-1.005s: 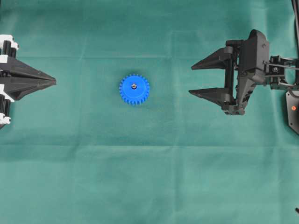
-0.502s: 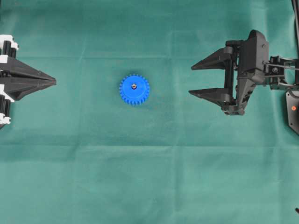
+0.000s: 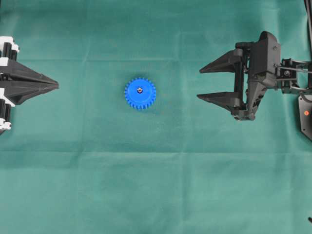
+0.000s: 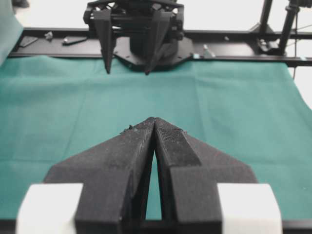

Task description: Insert the shaft placed at a random location into the center hole of the medium gear at another random location.

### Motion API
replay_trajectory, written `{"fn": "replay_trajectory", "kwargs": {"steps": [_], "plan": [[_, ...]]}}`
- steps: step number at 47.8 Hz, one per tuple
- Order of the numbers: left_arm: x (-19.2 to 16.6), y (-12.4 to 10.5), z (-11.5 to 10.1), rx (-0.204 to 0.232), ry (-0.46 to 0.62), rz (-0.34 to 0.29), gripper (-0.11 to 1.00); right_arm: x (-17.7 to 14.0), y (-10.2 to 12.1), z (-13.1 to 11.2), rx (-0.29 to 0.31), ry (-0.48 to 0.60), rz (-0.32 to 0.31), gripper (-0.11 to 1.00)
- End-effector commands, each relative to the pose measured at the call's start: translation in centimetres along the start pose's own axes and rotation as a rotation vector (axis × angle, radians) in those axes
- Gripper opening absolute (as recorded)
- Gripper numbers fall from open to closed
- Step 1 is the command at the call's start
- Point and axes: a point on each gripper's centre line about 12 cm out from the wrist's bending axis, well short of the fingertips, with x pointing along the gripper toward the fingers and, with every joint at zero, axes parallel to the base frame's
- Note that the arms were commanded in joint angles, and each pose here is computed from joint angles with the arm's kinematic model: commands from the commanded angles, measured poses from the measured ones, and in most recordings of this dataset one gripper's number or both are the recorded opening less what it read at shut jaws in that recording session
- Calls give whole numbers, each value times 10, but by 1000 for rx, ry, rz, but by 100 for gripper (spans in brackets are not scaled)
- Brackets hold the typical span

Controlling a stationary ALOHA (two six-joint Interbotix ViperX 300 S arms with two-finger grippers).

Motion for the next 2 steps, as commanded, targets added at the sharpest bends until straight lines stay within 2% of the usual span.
{"fn": "replay_trajectory", "kwargs": {"steps": [1,2], "plan": [[2,1,9,3,-20,2,0,0,1,8,5,-21,3,83],[2,0,8,3,-18,1,0,0,1,8,4,-23,2,83]]}}
